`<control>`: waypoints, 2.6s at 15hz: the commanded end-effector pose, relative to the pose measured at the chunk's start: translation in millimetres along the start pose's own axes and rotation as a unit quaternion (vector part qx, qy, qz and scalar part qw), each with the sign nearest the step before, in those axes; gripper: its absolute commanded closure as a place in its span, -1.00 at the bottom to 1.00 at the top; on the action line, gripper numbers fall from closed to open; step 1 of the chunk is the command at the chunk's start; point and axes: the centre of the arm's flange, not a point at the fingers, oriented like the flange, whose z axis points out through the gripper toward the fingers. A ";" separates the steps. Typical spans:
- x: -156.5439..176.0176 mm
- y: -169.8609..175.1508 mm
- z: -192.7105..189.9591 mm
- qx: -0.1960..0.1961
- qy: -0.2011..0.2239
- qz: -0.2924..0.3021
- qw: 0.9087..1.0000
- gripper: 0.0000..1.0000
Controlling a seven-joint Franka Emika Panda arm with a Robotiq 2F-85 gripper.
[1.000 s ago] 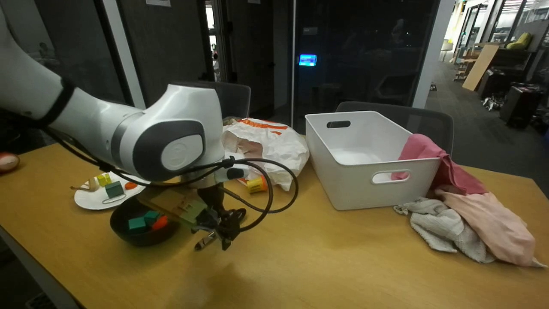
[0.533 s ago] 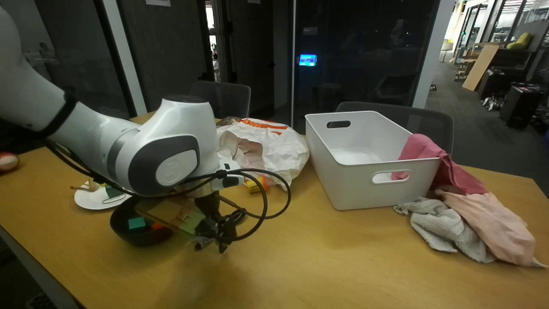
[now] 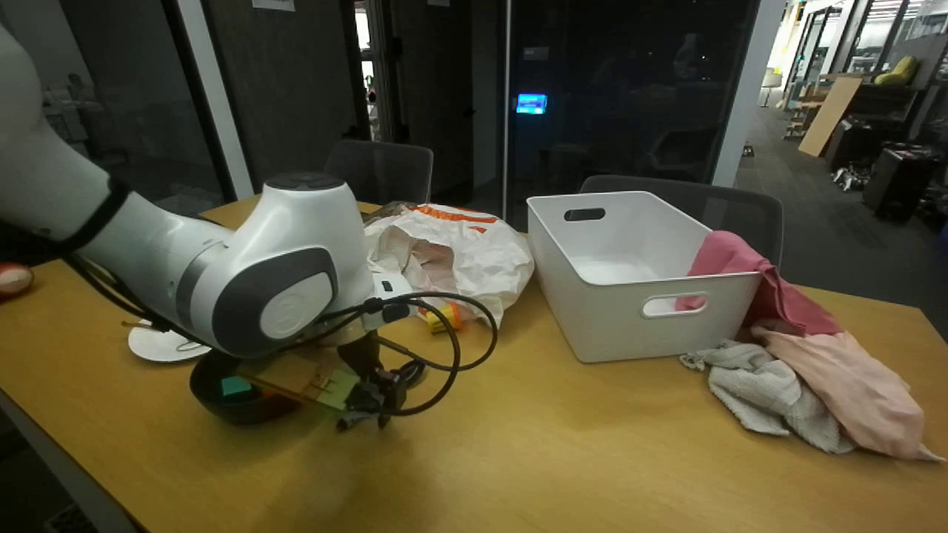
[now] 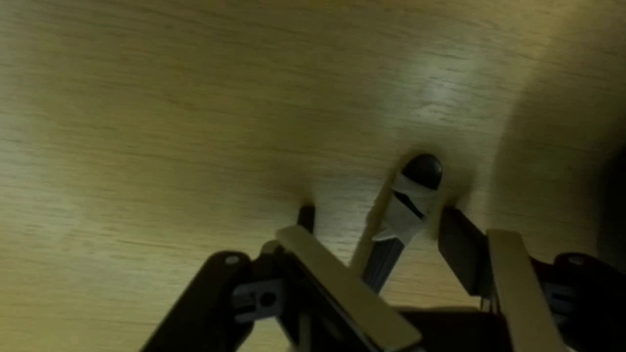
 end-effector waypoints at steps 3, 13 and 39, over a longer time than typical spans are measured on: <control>0.4 4.0 1.5 -0.001 0.025 -0.022 0.999 0.57; -1.4 -4.2 -12.0 -0.100 0.034 -0.109 0.988 0.77; -44.4 -170.6 -125.2 -0.582 -0.117 -0.335 0.732 0.78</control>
